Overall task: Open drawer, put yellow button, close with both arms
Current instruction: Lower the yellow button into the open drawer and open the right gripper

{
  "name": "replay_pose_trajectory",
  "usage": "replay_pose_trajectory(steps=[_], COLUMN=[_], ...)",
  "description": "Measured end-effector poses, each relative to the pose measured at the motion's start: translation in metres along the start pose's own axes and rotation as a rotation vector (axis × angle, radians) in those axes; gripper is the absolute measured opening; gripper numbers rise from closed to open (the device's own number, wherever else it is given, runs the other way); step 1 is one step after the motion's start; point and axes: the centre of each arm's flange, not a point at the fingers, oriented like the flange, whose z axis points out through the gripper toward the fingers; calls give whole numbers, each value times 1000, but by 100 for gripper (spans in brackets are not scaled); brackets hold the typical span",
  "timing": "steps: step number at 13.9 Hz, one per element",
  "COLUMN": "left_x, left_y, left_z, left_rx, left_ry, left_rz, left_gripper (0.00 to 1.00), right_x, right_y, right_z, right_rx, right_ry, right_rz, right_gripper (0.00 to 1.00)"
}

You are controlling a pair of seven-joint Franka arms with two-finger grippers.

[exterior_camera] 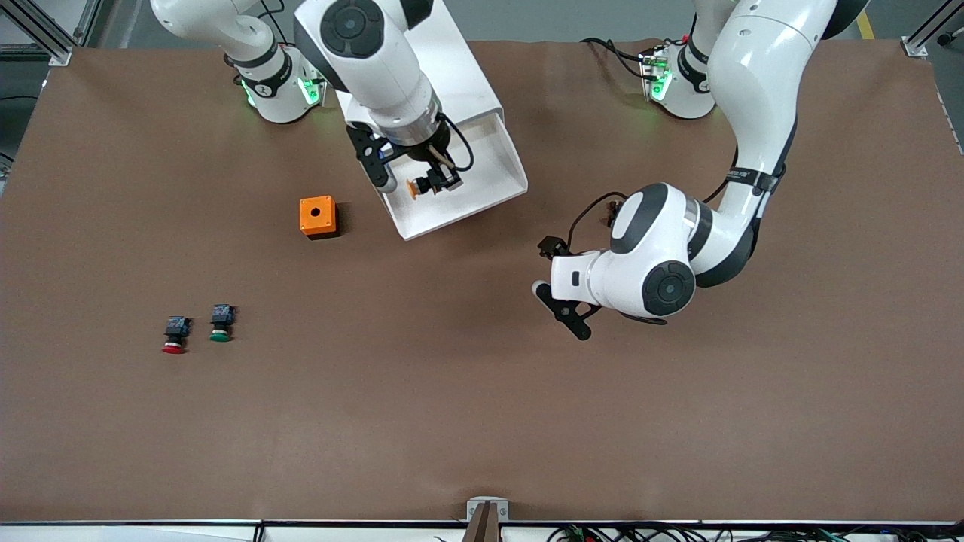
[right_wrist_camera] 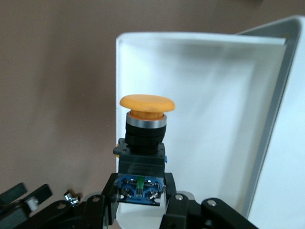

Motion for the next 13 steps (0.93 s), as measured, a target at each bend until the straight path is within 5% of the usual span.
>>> replay_pose_trajectory(steps=[13], left_x=[2], left_y=[-8], left_z=[5], left_rx=[34], left_ry=[8], left_rz=[1], left_gripper=[100], right_x=[-19], right_y=[7], right_z=[79], right_rx=[-37], right_ry=[24], right_rz=[-14], right_gripper=[41])
